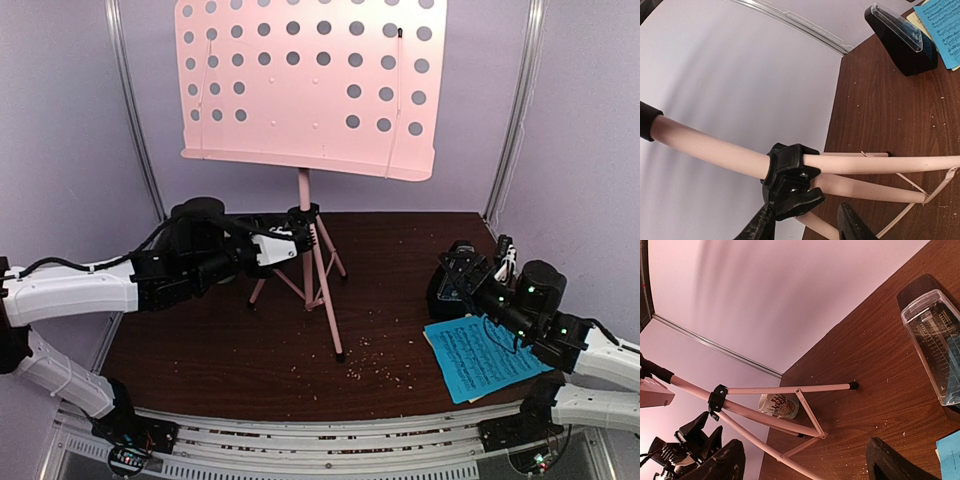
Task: Pack up the instrument practice props
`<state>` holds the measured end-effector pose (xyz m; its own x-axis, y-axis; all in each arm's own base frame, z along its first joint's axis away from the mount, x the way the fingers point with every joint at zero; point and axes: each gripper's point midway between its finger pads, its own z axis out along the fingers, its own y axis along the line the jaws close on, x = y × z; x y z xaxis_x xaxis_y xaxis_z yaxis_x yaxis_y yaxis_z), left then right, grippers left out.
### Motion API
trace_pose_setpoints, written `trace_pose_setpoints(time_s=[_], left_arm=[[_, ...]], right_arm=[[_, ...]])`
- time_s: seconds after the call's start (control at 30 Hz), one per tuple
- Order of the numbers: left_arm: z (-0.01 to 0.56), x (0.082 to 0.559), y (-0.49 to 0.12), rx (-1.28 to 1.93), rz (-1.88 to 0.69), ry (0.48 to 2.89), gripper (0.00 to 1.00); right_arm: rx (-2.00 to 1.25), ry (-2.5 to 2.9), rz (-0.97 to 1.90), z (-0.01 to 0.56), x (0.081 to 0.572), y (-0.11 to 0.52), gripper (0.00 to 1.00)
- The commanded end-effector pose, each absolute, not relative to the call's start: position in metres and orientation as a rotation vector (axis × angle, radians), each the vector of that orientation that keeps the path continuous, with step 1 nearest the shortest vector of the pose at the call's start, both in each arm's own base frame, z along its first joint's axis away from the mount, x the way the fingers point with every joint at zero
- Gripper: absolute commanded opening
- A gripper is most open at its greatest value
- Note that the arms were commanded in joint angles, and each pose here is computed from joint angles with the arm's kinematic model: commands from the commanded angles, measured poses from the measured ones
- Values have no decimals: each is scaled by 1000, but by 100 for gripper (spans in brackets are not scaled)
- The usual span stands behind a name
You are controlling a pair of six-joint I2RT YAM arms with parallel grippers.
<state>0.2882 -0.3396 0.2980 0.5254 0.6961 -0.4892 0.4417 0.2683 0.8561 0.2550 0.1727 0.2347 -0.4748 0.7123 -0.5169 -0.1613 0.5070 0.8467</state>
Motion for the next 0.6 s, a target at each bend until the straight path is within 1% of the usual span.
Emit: trace_pose_setpoints(time_s=[0.0, 0.1, 0.27, 0.43, 0.57], left_arm=[[325, 298, -341, 1280, 292, 1040, 42], [324, 301, -342, 1275, 310, 1039, 39], [328, 303, -340, 1234, 303, 1047, 31], [333, 296, -340, 1179, 205, 1074, 16], [324, 291, -343, 1180, 112, 1114, 12]], right_arm=[[484, 1756, 1121, 233, 254, 170, 85], [487, 1751, 1123, 233, 254, 169, 85], [493, 1749, 1124, 234, 254, 168, 85], [498, 1750, 1117, 233, 253, 166, 85], [498, 1754, 1114, 232, 253, 166, 85]])
